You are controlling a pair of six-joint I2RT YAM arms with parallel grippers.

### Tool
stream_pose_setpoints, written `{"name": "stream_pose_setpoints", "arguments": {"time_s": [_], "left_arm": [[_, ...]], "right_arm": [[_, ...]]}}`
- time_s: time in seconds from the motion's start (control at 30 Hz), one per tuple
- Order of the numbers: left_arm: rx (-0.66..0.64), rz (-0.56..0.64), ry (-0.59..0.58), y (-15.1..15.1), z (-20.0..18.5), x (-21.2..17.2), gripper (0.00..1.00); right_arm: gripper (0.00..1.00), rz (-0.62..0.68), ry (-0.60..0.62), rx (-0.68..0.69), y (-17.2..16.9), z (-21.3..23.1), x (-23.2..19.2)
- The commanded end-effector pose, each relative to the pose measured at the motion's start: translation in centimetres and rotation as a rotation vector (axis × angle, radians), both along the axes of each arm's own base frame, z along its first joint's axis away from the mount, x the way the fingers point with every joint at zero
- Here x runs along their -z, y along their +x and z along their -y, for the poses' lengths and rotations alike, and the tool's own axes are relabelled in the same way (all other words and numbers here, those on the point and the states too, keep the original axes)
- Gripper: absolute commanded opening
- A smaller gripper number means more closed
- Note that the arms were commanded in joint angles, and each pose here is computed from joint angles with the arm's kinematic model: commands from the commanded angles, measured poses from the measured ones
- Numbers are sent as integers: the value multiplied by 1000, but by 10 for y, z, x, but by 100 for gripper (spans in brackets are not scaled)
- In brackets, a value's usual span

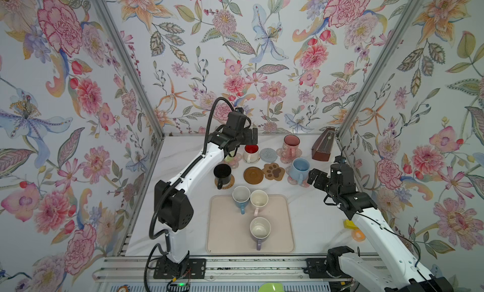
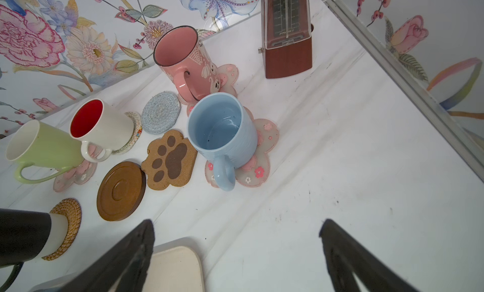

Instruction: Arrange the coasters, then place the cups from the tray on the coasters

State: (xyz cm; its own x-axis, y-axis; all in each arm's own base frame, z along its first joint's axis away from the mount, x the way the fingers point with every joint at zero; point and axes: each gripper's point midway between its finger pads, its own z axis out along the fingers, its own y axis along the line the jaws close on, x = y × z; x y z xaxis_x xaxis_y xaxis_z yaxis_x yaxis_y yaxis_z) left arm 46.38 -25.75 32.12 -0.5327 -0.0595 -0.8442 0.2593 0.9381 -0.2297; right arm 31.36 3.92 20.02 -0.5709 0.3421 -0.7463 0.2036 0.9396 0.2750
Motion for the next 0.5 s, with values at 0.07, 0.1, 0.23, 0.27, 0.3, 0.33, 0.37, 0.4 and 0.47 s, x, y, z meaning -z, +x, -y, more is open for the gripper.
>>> {"name": "stream_pose_setpoints", "arguments": {"time_s": [0.07,0.1,0.23,0.27,0.3,0.33,0.37,0.4,0.47], "left_arm": [[-98,188,-49,-56,-60,-24,99],[-121,213,-59,-70,-73,-18,99],[-203,216,-56,-117,-116,15,99],[-214,212,-63,-128,-124,24,99],[-224,207,-71,-140,-132,35,99],[-234,206,-81,-149,-139,44,99],[-252,205,-86,-159,-147,54,99],[-264,206,-87,-166,-153,63,99],[-291,199,-81,-177,-164,80,99]], "right_arm": [[99,-20,30,2,3,-7,-3],[99,-31,29,5,3,-9,0],[99,-59,25,2,2,-16,8],[99,-70,25,0,2,-19,11],[99,-81,21,-3,1,-22,14],[99,-91,17,-6,0,-24,17],[99,-102,10,-9,-1,-27,19],[99,-108,6,-15,-1,-31,21],[99,-115,2,-27,-1,-37,23]]}}
